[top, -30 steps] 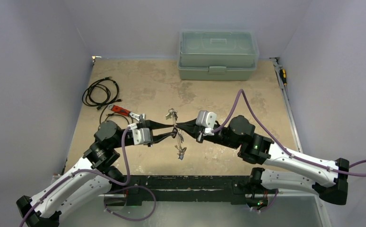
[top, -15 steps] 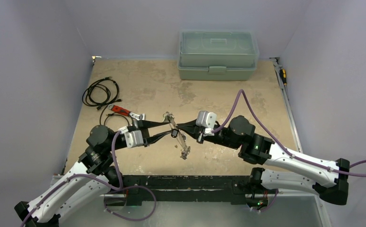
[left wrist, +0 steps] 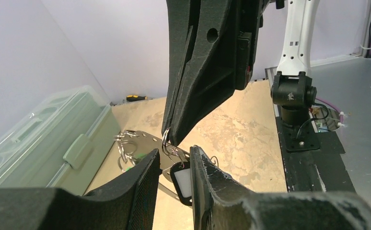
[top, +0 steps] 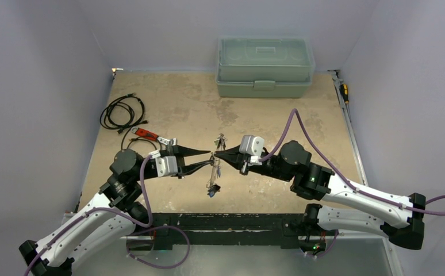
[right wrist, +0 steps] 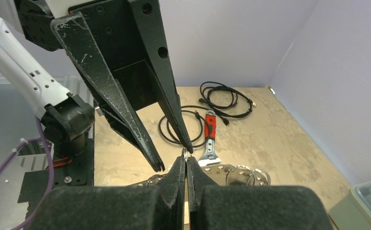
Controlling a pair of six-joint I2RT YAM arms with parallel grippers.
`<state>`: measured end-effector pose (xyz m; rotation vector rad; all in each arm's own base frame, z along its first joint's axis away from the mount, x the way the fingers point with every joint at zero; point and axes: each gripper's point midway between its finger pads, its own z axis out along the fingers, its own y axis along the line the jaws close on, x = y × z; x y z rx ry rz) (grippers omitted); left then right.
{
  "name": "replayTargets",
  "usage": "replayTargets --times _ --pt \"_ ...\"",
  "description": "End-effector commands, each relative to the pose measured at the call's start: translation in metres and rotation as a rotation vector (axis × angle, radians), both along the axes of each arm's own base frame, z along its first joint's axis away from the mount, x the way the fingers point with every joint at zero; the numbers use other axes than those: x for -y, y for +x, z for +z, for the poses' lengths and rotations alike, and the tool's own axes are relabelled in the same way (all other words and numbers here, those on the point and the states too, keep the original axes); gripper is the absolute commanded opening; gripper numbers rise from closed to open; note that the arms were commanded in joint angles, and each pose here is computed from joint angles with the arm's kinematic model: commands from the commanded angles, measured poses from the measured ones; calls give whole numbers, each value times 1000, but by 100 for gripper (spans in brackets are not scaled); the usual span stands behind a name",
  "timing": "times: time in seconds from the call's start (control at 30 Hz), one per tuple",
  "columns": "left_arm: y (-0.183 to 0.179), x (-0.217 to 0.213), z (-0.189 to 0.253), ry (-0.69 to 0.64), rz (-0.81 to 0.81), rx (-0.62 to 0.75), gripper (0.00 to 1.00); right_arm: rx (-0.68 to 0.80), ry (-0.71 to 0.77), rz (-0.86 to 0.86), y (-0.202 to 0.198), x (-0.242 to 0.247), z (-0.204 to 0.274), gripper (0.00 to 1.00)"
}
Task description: Put the keys on the keyring
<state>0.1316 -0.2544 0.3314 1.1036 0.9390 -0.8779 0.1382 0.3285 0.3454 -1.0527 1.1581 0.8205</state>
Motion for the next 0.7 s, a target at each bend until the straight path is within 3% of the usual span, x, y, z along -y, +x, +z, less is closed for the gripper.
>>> replayTargets --times 0.0,0.3,0.67 --pt "-9 3 11 -27 -52 11 28 37 110 35 -8 3 34 0" --pt "-10 6 8 -17 -70 2 27 35 106 95 -18 0 34 0" --pt "-11 7 7 -7 -80 2 10 49 135 143 -28 1 43 0"
